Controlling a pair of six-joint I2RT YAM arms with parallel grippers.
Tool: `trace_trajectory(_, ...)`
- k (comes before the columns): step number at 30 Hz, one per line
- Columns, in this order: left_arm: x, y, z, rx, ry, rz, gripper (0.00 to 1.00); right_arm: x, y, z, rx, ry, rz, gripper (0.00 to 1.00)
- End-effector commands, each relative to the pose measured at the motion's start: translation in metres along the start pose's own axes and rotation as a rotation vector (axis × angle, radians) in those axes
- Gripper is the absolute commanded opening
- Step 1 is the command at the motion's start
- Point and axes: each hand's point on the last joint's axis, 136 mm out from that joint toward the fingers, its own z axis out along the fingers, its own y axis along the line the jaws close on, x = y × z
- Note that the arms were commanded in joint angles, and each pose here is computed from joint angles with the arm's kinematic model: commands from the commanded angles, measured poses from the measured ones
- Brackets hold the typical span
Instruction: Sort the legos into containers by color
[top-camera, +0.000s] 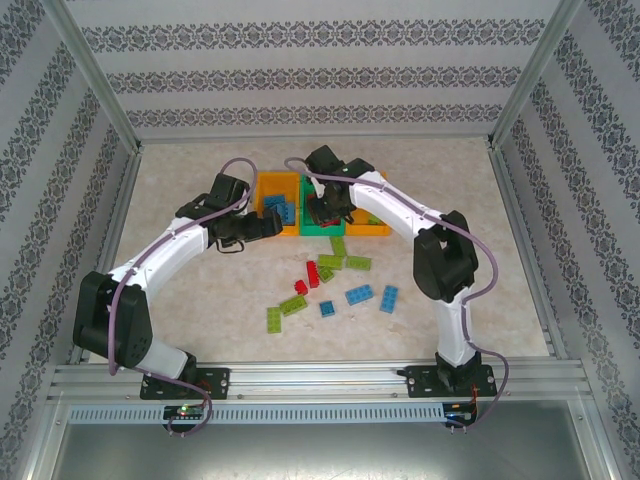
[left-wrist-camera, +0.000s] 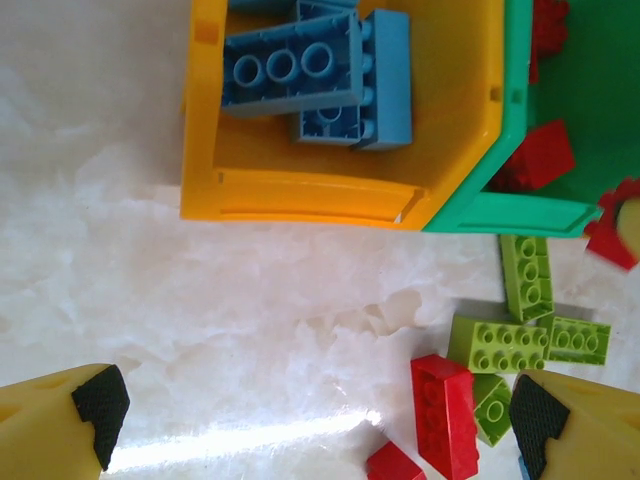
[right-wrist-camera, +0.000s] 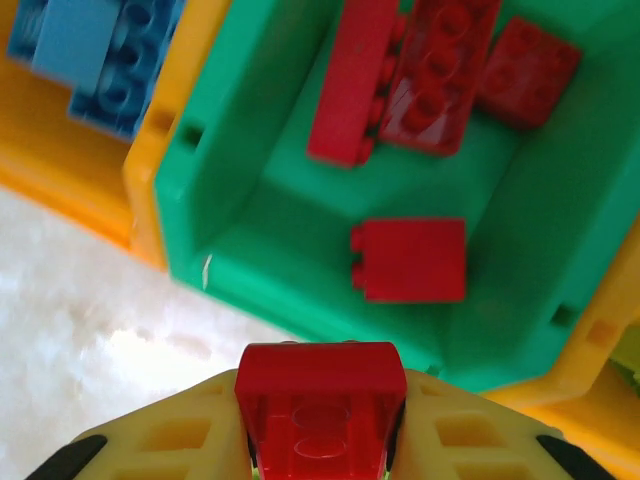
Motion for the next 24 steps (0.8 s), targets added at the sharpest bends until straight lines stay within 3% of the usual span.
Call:
trace_trajectory(1,0.001,0.003,-0.006,0.009,-0.018,-0.03,1.0,-0.025,-0.018,0.007,0.046,-0.054,0.139,0.33)
trace_trajectory(13,0.049,-0.036,0.013,0.052,0.105,0.07,0.99,-0.051,-0.043,0.039,0.094,-0.044,0.298,0.45)
trace_trajectory(24,0.08,-0.057,0.027,0.008,0.208,0.162,0.93,-0.061,-0.033,0.022,0.031,-0.093,0.34,0.62)
